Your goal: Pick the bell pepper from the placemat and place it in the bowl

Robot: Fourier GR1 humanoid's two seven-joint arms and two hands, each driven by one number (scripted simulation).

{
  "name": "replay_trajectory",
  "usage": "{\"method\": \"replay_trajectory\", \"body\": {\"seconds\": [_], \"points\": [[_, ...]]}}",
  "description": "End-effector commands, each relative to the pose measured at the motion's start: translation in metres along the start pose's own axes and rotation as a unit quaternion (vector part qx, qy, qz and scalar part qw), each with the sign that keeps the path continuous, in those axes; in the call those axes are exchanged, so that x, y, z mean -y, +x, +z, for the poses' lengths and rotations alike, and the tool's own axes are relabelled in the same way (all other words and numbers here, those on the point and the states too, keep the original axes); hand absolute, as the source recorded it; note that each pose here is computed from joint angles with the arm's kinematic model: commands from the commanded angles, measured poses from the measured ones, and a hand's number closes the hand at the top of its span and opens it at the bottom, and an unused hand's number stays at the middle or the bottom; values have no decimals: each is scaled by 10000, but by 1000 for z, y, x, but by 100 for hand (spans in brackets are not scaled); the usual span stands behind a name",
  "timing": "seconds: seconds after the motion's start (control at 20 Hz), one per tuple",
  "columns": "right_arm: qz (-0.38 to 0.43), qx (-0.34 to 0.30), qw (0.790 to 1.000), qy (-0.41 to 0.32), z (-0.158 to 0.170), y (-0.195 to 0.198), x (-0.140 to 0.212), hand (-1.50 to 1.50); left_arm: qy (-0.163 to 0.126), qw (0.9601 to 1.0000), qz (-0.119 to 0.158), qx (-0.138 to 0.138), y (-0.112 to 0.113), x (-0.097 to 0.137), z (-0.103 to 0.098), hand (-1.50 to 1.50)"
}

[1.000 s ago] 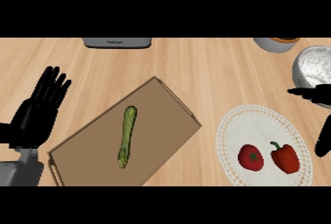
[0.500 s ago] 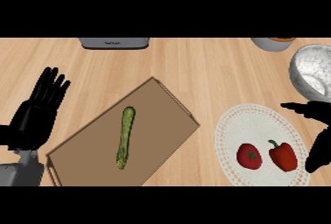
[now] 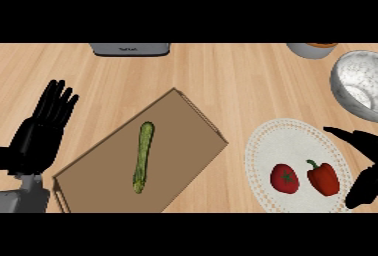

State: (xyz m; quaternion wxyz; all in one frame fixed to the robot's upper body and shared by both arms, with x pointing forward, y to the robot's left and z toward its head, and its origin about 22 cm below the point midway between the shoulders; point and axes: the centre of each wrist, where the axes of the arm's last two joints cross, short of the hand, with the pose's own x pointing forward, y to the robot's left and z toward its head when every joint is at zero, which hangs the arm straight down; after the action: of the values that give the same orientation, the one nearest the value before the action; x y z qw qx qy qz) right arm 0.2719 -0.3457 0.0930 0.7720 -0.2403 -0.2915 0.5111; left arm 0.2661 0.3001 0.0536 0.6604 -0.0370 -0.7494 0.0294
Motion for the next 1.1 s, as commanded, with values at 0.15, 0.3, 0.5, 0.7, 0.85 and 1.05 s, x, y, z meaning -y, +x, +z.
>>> {"method": "replay_trajectory", "body": {"seconds": [0.15,0.3,0.5,0.7,0.85,1.05], "points": [[93,71,9998,-162,-24,9,-20,-150,34,10000,-30,-10,10,9,1,0],[144,73,9999,-53,-24,-5,-34,-150,-1,10000,7,-13,-4,10,-8,0],[99,-15,9999,61,-43,-8,-33,-150,-88,9999,57,-12,18,0,3,0],[179,-62,9997,150,-39,-8,-34,-150,-15,10000,44,21,18,8,4,0],[278,-120,9993,237,-59,-16,-43,-150,-9,10000,24,-7,2,-7,-4,0],[865,113,9959,256,-43,7,-33,150,-60,10000,-49,20,3,-7,9,0]]}}
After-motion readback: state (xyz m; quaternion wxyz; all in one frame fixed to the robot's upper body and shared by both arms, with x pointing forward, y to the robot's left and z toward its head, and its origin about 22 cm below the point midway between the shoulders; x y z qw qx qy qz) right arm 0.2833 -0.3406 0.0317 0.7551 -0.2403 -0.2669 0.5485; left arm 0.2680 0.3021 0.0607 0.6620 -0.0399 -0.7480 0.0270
